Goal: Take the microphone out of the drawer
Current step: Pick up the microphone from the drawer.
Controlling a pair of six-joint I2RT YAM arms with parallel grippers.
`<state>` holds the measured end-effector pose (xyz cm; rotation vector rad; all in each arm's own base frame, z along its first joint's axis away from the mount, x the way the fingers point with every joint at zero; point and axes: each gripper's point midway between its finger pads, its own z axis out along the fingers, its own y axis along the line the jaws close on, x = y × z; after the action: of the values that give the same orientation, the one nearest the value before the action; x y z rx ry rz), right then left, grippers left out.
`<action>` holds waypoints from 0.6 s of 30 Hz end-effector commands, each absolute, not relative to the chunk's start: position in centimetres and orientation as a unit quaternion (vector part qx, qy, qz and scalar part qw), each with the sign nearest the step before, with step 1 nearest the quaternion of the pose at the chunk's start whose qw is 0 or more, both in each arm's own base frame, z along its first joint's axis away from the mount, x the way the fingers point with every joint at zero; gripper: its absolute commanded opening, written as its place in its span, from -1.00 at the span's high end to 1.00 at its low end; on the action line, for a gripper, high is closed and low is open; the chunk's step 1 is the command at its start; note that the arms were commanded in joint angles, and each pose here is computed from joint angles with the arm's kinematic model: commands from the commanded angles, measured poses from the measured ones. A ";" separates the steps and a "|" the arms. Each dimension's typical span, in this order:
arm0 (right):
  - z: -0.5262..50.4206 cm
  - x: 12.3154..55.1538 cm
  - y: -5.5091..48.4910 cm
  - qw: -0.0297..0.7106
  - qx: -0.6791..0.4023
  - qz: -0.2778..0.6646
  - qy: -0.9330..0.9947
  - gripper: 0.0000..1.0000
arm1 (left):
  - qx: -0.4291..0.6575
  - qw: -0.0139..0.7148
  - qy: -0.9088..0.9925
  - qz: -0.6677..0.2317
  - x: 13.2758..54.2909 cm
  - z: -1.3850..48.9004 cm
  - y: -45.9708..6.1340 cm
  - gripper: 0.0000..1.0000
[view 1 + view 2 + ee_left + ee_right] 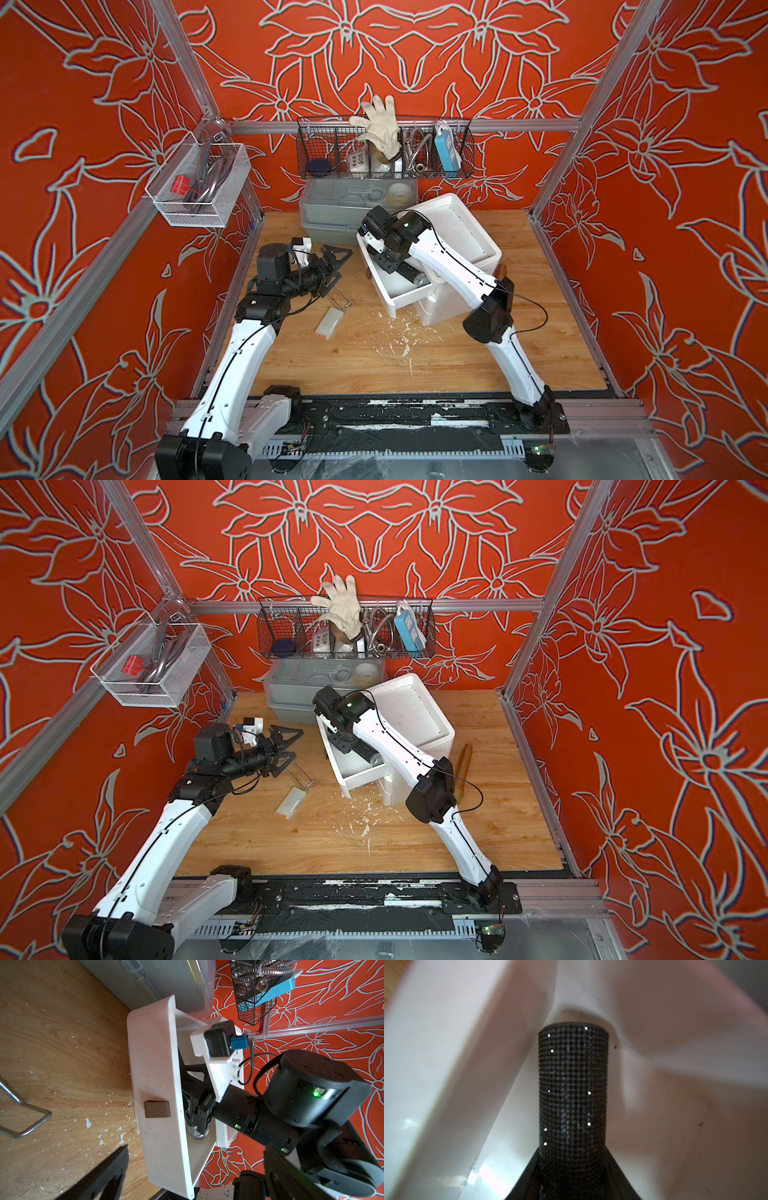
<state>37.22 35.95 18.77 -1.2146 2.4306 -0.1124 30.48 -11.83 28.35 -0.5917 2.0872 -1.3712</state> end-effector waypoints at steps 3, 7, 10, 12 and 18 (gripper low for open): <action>17.2 36.9 35.0 0.176 -0.439 -0.051 0.880 0.55 | -0.204 0.299 0.779 -0.513 30.2 29.4 -11.8 -1.00; 18.8 36.9 35.5 0.198 -0.436 -0.031 0.877 0.81 | -0.206 0.297 0.779 -0.512 30.2 29.1 -11.8 -1.00; 20.3 36.9 35.8 0.219 -0.430 -0.019 0.876 1.00 | -0.207 0.298 0.781 -0.509 30.3 28.7 -11.7 -1.00; 21.4 36.9 35.8 0.231 -0.427 -0.014 0.874 1.00 | -0.208 0.296 0.783 -0.506 30.3 28.3 -11.7 -1.00; 25.1 36.7 35.7 0.272 -0.406 0.015 0.873 1.00 | -0.204 0.295 0.785 -0.505 30.1 28.3 -11.7 -1.00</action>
<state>37.02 36.08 20.57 -1.1829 2.4125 -0.0409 30.43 -11.81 28.25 -0.5723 2.0916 -1.3578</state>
